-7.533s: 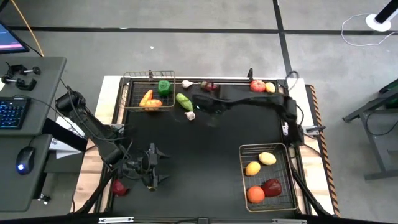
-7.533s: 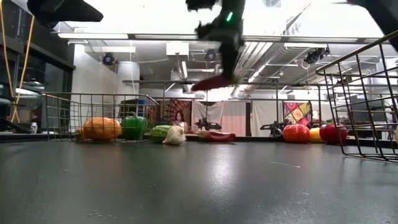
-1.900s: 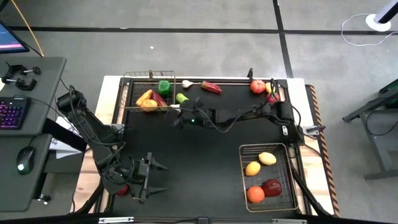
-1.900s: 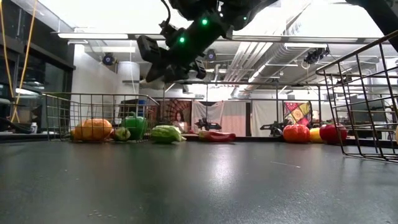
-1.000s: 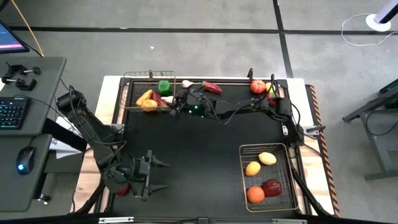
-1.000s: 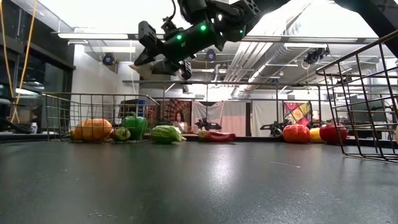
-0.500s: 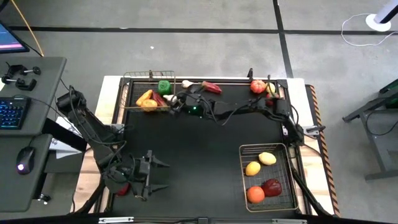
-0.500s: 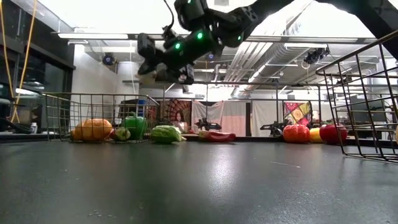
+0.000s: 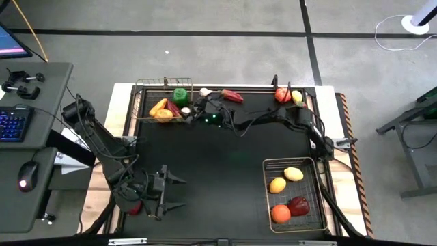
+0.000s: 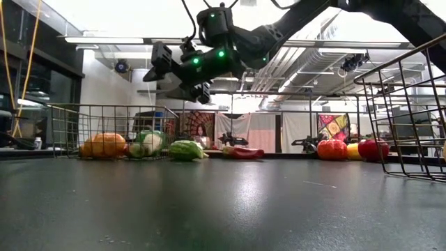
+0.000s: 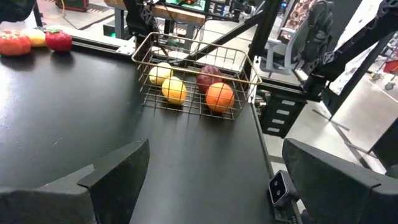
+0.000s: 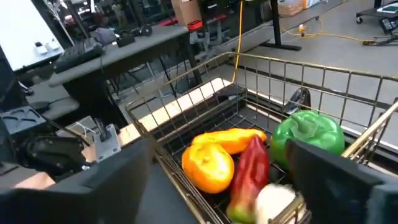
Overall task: Sort produce into baskets
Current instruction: Put the red chili pepper into the top wire basket
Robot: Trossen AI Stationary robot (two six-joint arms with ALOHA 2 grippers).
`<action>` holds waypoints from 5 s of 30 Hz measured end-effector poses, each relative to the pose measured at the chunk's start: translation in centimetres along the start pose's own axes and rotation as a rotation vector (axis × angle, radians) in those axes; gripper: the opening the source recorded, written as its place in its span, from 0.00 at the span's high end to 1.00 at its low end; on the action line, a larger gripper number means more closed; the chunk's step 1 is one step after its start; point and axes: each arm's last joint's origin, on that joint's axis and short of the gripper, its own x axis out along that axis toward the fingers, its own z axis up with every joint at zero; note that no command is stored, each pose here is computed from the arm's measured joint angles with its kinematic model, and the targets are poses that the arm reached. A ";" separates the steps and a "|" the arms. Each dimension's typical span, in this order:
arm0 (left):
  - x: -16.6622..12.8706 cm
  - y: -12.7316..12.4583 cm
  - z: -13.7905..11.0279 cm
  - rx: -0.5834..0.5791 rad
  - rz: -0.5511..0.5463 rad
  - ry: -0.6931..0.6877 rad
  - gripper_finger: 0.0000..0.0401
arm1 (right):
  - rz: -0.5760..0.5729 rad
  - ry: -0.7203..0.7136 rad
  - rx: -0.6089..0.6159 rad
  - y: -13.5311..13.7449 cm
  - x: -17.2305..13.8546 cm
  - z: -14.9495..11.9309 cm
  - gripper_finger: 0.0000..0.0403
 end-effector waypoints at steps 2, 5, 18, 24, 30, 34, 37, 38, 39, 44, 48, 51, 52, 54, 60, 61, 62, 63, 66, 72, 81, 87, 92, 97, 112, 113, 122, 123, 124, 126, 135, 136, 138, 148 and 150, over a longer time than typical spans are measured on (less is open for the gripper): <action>0.0 0.0 0.0 0.000 0.000 0.000 0.11 | -0.004 0.012 -0.001 -0.2 0.0 0.0 0.04; 0.0 0.0 0.0 0.001 -0.008 0.005 0.11 | 0.026 0.052 -0.031 -0.2 -0.4 0.6 0.02; 0.0 0.0 -0.2 0.012 -0.017 0.025 0.11 | -0.375 0.520 -0.386 -0.6 -10.8 7.3 0.04; 0.0 0.1 -0.2 -0.013 -0.005 0.019 0.11 | -0.511 0.674 -0.317 -2.2 -11.7 4.9 0.04; 0.0 0.1 -0.1 -0.019 0.008 0.005 0.11 | -0.640 0.576 -0.081 -8.2 -8.6 2.0 0.04; 0.1 0.3 -0.1 -0.013 0.027 0.001 0.11 | -0.699 0.566 0.054 -13.4 -6.9 2.7 0.04; 0.5 0.4 -0.2 -0.008 0.043 0.003 0.11 | -0.660 0.600 0.124 -16.0 -6.3 3.7 0.04; 0.6 0.5 -0.3 -0.004 0.052 0.005 0.11 | -0.647 0.606 0.134 -16.7 -6.2 4.1 0.04; 1.0 0.6 -0.4 0.002 0.063 0.008 0.11 | -0.641 0.606 0.125 -17.3 -6.1 4.5 0.04; 4.1 2.3 -1.1 0.024 0.157 0.048 0.11 | -0.642 0.617 0.098 -19.8 -6.4 5.5 0.04; 8.3 5.7 -1.0 0.034 0.141 0.165 0.11 | -0.636 0.646 0.105 -20.6 -6.4 5.2 0.04; 11.0 8.3 -0.4 0.011 0.068 0.201 0.11 | -0.597 0.666 0.098 -20.6 -6.0 4.6 0.04; 11.5 9.0 -0.2 -0.003 0.026 0.213 0.11 | -0.575 0.686 0.104 -20.6 -5.9 4.3 0.04; 12.2 10.1 0.4 -0.037 -0.088 0.238 0.11 | -0.515 0.730 0.100 -20.7 -5.5 3.4 0.04; 11.9 11.1 1.4 0.066 -0.316 0.289 0.11 | -0.514 0.776 0.020 -22.1 -5.3 2.5 0.04; 11.7 11.3 1.6 0.095 -0.316 0.297 0.11 | -0.518 0.773 0.008 -22.2 -5.3 2.5 0.04; 11.4 11.5 1.7 0.125 -0.312 0.309 0.11 | -0.521 0.774 -0.001 -22.4 -5.3 2.6 0.04; 11.1 11.7 1.9 0.150 -0.307 0.317 0.11 | -0.524 0.780 -0.015 -22.5 -5.4 2.6 0.04; 10.2 12.5 2.6 0.194 -0.286 0.332 0.11 | -0.525 0.820 -0.016 -22.6 -5.7 2.4 0.04; 9.0 13.9 3.4 0.183 -0.186 0.373 0.11 | -0.484 0.897 -0.081 -21.8 -5.8 1.5 0.04; 8.7 14.5 2.7 0.149 -0.047 0.427 0.11 | -0.475 0.915 -0.135 -21.8 -4.9 -0.1 0.04; 8.5 14.5 2.4 0.152 -0.023 0.456 0.11 | -0.446 0.931 -0.061 -22.7 -4.7 -0.6 0.15; 8.4 14.6 2.2 0.153 0.006 0.474 0.11 | -0.425 0.946 -0.120 -21.3 -4.5 -0.4 0.45; 8.3 14.7 2.0 0.160 0.022 0.496 0.11 | -0.373 0.998 -0.201 -18.6 -4.5 2.3 0.84; 7.6 14.5 0.9 0.127 0.056 0.618 0.11 | -0.336 1.069 -0.407 -3.8 -16.1 7.8 0.89; 7.5 14.4 0.8 0.130 0.052 0.623 0.11 | -0.339 1.063 -0.404 -3.1 -17.4 7.4 0.89; 7.7 13.6 1.3 0.149 0.007 0.569 0.11 | -0.410 0.931 -0.276 -2.6 -26.6 3.1 0.89; 7.7 13.6 1.4 0.151 0.005 0.560 0.11 | -0.414 0.926 -0.258 -2.8 -27.2 2.6 0.89; 7.8 13.6 1.5 0.151 0.004 0.551 0.11 | -0.415 0.924 -0.242 -2.8 -27.9 2.2 0.88; 7.9 13.6 1.6 0.153 0.016 0.537 0.11 | -0.394 0.919 -0.205 -2.7 -29.2 1.6 0.88; 7.8 13.6 1.7 0.177 0.017 0.532 0.11 | -0.243 0.710 -0.168 0.1 -31.7 1.7 0.89; 7.6 13.5 1.8 0.182 -0.011 0.535 0.11 | -0.233 0.660 -0.166 0.2 -31.2 2.0 0.89; 7.1 13.2 2.3 0.202 -0.064 0.518 0.11 | -0.203 0.572 -0.163 0.4 -29.9 2.7 0.89; 1.4 11.8 7.0 0.261 0.011 0.173 0.11 | 0.073 0.315 -0.144 -0.9 -18.8 2.3 0.89; 0.3 11.6 7.5 0.267 0.085 0.112 0.11 | 0.135 0.264 -0.129 -1.0 -16.3 2.3 0.89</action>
